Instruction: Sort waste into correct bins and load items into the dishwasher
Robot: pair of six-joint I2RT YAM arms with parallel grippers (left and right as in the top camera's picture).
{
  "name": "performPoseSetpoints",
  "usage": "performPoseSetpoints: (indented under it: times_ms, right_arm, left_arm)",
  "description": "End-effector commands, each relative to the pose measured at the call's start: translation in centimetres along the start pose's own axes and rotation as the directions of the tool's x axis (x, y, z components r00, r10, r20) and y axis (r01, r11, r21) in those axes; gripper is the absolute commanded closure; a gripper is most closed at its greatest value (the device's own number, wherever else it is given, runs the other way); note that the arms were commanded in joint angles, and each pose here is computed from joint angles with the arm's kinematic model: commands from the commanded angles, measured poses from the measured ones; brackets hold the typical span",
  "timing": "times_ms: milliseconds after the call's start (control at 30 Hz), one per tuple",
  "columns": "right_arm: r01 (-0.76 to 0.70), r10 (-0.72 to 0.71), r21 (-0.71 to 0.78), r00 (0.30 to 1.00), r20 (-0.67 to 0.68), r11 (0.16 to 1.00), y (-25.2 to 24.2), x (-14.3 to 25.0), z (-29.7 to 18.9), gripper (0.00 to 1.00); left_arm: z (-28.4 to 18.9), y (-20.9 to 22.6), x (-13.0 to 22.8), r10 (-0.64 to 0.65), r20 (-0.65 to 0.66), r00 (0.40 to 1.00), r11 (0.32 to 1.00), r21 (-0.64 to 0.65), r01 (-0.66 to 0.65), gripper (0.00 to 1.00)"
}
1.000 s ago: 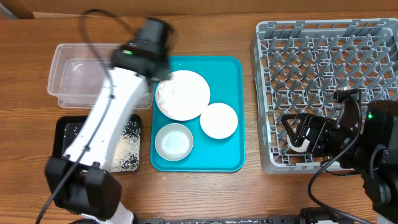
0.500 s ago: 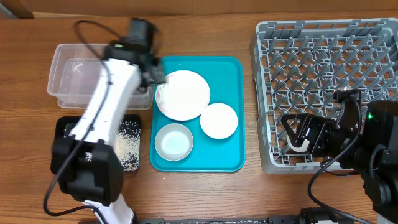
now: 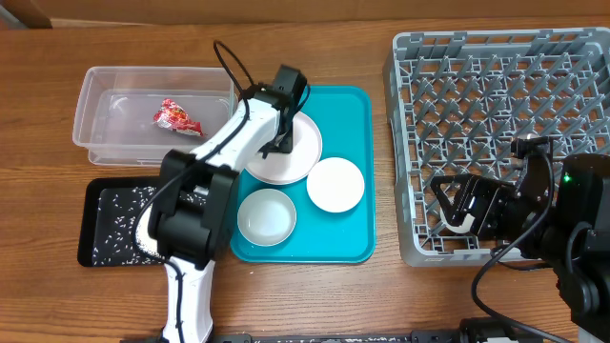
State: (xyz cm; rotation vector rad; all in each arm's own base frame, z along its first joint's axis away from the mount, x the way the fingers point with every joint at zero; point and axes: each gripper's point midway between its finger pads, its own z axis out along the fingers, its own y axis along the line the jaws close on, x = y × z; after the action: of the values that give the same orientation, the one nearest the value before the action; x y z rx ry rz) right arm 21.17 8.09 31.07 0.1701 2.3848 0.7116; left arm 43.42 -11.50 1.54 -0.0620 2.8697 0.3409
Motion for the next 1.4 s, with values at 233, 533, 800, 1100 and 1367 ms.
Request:
performPoseSetpoints:
  times_ms: [233, 533, 800, 1100, 1367]
  right_arm:
    - [0.019, -0.019, -0.014, 1.000, 0.011, 1.000, 0.5, -0.1, -0.5, 0.11]
    - [0.019, -0.019, -0.014, 1.000, 0.010, 1.000, 0.5, -0.1, -0.5, 0.11]
    - [0.018, -0.018, -0.013, 1.000, 0.009, 1.000, 0.5, -0.1, -0.5, 0.11]
    - [0.014, -0.014, -0.010, 1.000, 0.002, 1.000, 0.4, 0.1, -0.5, 0.00]
    - [0.014, -0.014, -0.011, 1.000, 0.002, 1.000, 0.4, 0.1, -0.5, 0.00]
  left_arm:
    - [-7.6, -1.5, -1.4, -0.015, -0.013, 1.000, 0.979, 0.201, 0.017, 0.96]
    - [-14.2, 9.3, -5.0, -0.212, 0.150, 0.966, 0.972, 0.130, 0.194, 0.96]
    - [-10.2, 13.4, -5.1, -0.289, 0.017, 0.957, 0.932, 0.233, 0.278, 0.53]
    - [-23.0, 12.9, -2.2, -0.187, 0.218, 0.958, 0.943, 0.313, 0.113, 0.07]
    - [-33.0, 12.9, 4.3, -0.089, 0.413, 0.906, 0.964, 0.265, -0.026, 0.00]
